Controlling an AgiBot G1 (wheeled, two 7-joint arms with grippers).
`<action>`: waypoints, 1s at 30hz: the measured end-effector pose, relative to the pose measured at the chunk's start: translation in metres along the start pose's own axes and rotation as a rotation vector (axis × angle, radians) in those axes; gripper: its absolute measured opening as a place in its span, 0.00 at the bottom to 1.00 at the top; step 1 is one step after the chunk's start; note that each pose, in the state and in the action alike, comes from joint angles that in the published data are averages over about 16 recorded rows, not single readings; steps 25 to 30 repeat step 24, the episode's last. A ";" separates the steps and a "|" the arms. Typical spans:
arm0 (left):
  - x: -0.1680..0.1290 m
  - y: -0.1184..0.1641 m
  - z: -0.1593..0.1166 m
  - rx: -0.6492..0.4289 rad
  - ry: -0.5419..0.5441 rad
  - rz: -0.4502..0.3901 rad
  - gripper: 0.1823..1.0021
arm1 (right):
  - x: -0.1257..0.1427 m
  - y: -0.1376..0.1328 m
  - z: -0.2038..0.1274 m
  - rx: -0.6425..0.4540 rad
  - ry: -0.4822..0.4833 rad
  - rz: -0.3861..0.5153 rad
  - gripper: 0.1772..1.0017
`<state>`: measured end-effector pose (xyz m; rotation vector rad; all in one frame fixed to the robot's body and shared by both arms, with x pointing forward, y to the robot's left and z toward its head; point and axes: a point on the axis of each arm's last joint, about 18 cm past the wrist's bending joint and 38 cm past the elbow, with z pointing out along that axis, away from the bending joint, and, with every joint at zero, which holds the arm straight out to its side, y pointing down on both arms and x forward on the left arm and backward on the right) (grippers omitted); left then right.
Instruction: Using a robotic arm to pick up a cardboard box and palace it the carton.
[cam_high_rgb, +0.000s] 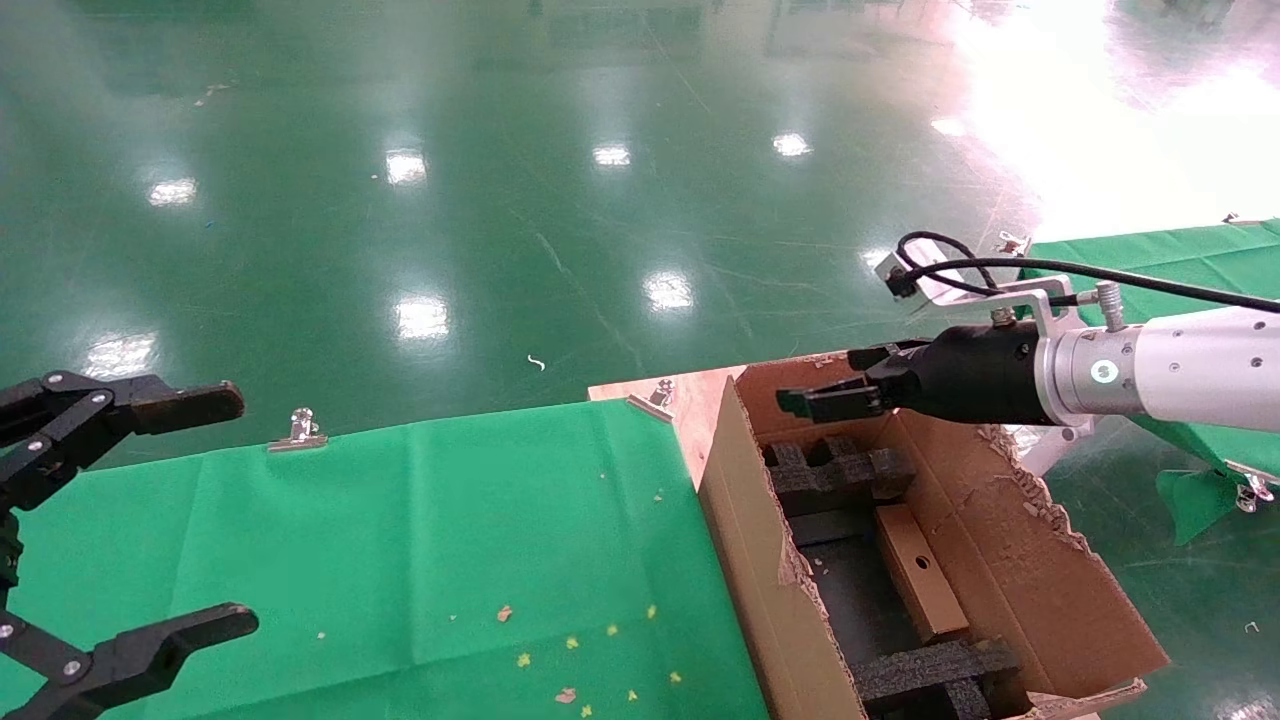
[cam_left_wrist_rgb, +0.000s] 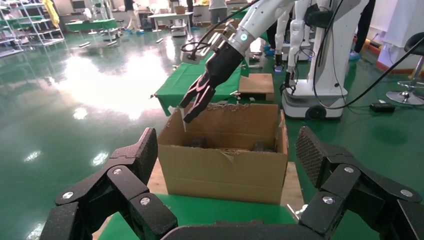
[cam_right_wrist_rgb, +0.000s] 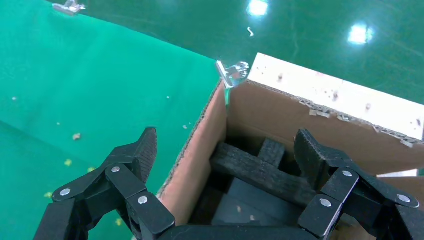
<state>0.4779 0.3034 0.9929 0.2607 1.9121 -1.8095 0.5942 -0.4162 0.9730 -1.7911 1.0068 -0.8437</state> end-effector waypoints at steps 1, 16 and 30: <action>0.000 0.000 0.000 0.000 0.000 0.000 1.00 | -0.002 -0.001 0.001 0.001 -0.010 -0.004 1.00; 0.000 0.000 0.000 0.000 0.000 0.000 1.00 | -0.060 -0.018 0.012 0.068 -0.264 -0.115 1.00; 0.000 0.000 0.000 0.000 0.000 0.000 1.00 | -0.077 -0.023 0.011 0.103 -0.344 -0.153 1.00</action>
